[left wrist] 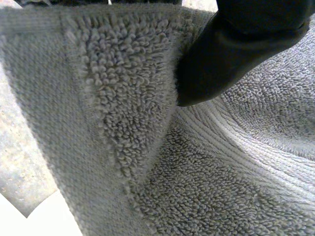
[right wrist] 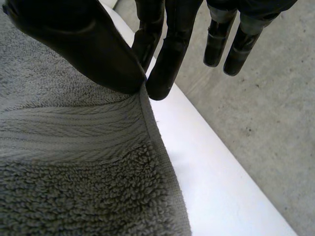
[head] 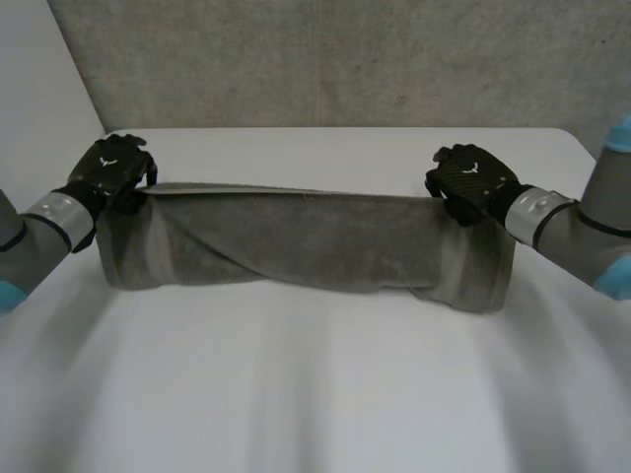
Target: Fold the towel.
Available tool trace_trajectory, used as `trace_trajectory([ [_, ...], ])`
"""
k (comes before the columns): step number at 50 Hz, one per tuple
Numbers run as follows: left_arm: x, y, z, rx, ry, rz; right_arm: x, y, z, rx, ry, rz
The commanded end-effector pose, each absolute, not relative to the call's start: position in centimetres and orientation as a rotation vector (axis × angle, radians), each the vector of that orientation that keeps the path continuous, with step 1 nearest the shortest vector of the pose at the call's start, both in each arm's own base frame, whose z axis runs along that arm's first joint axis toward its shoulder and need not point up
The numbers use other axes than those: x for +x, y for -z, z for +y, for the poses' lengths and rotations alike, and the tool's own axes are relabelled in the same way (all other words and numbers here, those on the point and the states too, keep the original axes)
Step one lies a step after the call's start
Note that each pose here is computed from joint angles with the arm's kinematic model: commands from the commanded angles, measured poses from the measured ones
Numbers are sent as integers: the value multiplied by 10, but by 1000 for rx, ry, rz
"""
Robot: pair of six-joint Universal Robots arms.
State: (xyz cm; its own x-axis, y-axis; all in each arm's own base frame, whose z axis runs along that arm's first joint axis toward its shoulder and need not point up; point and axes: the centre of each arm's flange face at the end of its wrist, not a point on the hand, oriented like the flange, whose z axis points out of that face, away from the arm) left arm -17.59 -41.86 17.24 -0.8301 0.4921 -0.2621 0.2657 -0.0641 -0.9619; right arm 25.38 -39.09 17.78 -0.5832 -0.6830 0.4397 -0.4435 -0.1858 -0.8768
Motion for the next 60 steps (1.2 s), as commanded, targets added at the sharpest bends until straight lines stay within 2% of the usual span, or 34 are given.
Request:
trace_trajectory([
  [1,-178,-158,-436,-847,-2012,-2030,264,-162,-410,-1336,1894,1839],
  [12,-176,-131,-447,-921,-2008,-2089,278,-146,-427,-1344,1938,1813],
  [23,-176,-127,-453,-916,-2023,-2093,281,-136,-443,-1334,1990,1809],
  [40,-183,-133,-448,-927,-2023,-2080,288,-132,-445,-1330,2057,1780],
  [51,-185,-154,-441,-921,-2070,-2063,289,-146,-444,-1296,2164,1765],
  [57,-185,-166,-435,-912,-2080,-2055,283,-178,-437,-1214,2313,1736],
  [60,-184,-176,-423,-901,-2077,-2054,276,-203,-419,-1149,2296,1740],
])
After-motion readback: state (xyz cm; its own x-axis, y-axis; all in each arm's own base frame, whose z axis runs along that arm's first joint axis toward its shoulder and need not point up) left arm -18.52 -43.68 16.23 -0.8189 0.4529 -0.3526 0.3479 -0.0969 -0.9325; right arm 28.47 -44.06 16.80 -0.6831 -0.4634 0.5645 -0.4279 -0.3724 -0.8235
